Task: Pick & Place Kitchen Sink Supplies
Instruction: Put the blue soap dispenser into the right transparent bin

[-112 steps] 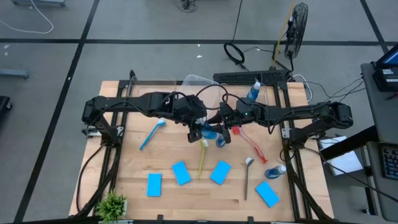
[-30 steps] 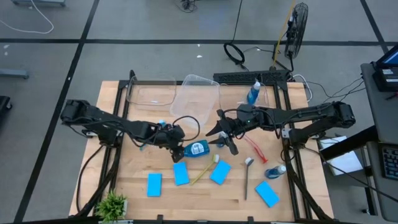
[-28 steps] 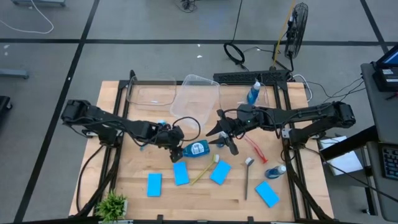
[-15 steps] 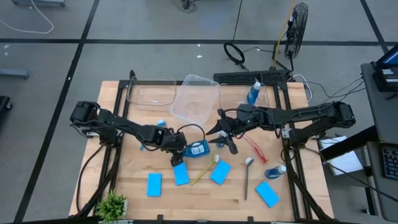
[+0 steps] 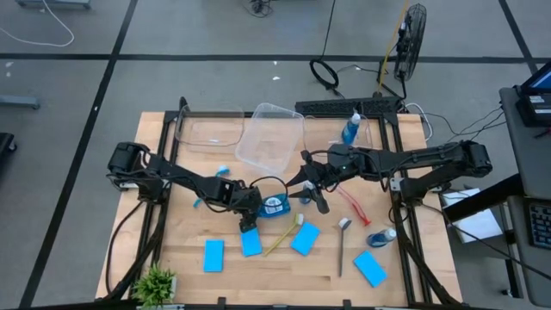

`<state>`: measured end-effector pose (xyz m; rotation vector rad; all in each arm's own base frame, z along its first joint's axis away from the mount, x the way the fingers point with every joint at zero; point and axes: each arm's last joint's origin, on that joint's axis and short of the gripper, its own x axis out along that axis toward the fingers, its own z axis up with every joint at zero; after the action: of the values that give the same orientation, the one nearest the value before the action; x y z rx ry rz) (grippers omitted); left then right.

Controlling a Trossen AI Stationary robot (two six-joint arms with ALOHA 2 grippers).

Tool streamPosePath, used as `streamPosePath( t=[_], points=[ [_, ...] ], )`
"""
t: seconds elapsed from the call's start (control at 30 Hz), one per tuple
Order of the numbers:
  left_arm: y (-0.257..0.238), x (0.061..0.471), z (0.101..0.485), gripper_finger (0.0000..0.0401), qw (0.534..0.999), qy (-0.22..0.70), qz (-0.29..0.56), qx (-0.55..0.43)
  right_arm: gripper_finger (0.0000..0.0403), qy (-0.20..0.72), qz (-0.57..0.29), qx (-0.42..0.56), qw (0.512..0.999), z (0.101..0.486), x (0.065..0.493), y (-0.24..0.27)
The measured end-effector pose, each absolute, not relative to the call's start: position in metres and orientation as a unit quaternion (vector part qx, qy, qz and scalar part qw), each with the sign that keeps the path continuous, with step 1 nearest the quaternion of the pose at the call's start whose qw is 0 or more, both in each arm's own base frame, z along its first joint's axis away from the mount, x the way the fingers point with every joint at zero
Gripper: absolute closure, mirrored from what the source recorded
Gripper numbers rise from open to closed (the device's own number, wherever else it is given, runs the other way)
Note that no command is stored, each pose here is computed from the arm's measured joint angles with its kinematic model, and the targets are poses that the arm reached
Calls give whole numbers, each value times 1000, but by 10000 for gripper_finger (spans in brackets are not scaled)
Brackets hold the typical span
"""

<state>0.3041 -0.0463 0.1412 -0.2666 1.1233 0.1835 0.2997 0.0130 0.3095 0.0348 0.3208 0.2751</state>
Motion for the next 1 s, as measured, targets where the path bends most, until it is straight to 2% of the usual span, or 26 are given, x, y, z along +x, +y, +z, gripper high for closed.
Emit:
streamPosePath(
  t=[0.33, 0.43, 0.7, 1.0],
  points=[
    [-47, 310, 129, 104, 834, 530, 94, -119, 261, 158, 133, 26, 978, 310, 300, 13],
    [-46, 310, 129, 137, 835, 528, 96, -118, 261, 160, 123, 25, 979, 310, 300, 12],
    [-46, 310, 129, 261, 832, 529, 102, -135, 261, 157, 122, 26, 980, 310, 300, 12],
    [-47, 310, 130, 264, 827, 528, 107, -162, 261, 157, 122, 26, 980, 310, 300, 12]
  ],
)
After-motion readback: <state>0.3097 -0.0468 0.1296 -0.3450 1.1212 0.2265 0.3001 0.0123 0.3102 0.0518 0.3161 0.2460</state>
